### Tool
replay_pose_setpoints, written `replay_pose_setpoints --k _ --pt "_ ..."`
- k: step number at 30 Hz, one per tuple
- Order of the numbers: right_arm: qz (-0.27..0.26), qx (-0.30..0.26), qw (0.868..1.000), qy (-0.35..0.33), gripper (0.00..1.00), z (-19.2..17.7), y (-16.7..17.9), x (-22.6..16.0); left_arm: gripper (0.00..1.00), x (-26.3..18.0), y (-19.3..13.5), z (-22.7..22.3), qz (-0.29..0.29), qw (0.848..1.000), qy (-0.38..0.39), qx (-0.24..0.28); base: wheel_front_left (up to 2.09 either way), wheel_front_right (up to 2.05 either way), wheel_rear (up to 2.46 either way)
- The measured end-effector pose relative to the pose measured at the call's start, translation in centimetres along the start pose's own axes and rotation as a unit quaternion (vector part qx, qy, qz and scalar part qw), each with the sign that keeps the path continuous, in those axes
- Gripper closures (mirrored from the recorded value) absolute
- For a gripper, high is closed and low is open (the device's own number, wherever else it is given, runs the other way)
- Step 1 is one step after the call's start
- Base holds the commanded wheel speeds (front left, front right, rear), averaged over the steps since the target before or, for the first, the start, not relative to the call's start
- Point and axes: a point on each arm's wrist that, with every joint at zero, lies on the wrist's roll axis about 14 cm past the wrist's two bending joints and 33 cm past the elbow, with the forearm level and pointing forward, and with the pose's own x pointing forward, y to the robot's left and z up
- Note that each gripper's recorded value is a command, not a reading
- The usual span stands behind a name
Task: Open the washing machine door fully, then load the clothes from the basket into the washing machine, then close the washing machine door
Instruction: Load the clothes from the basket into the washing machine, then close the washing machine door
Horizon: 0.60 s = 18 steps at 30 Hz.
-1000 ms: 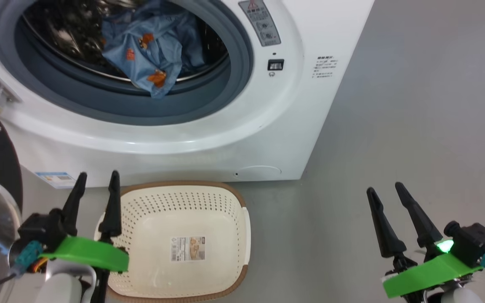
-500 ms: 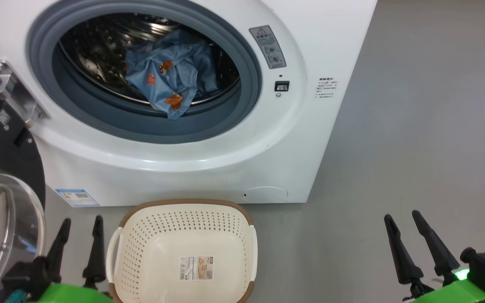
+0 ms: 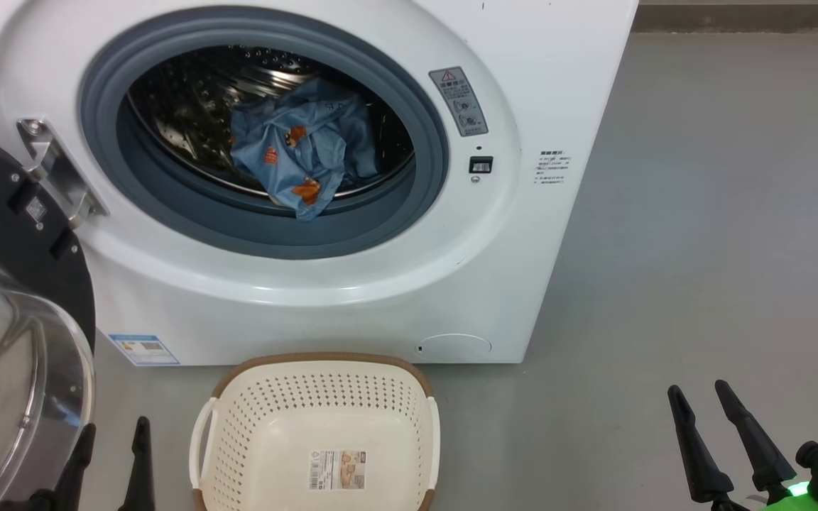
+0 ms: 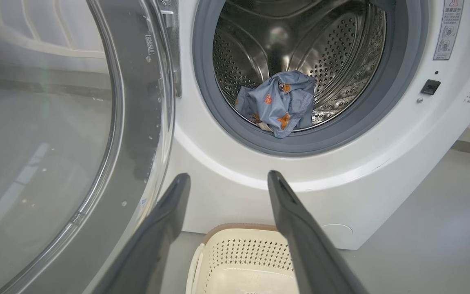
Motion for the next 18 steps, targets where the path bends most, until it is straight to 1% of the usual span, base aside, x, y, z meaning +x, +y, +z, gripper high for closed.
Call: replay_pose_setpoints --k 13,18 --pt "0.003 -0.001 1.0 -0.004 0.0 0.24 0.16 0.01 0.0 -0.01 0.03 0.46 -0.001 1.0 -0.007 -0.001 0.0 0.0 0.0" --pt "0.003 -0.001 1.0 -0.002 0.0 0.17 0.18 0.07 0.0 -0.02 0.12 0.33 0.0 1.0 -0.004 -0.001 -0.44 0.44 0.0"
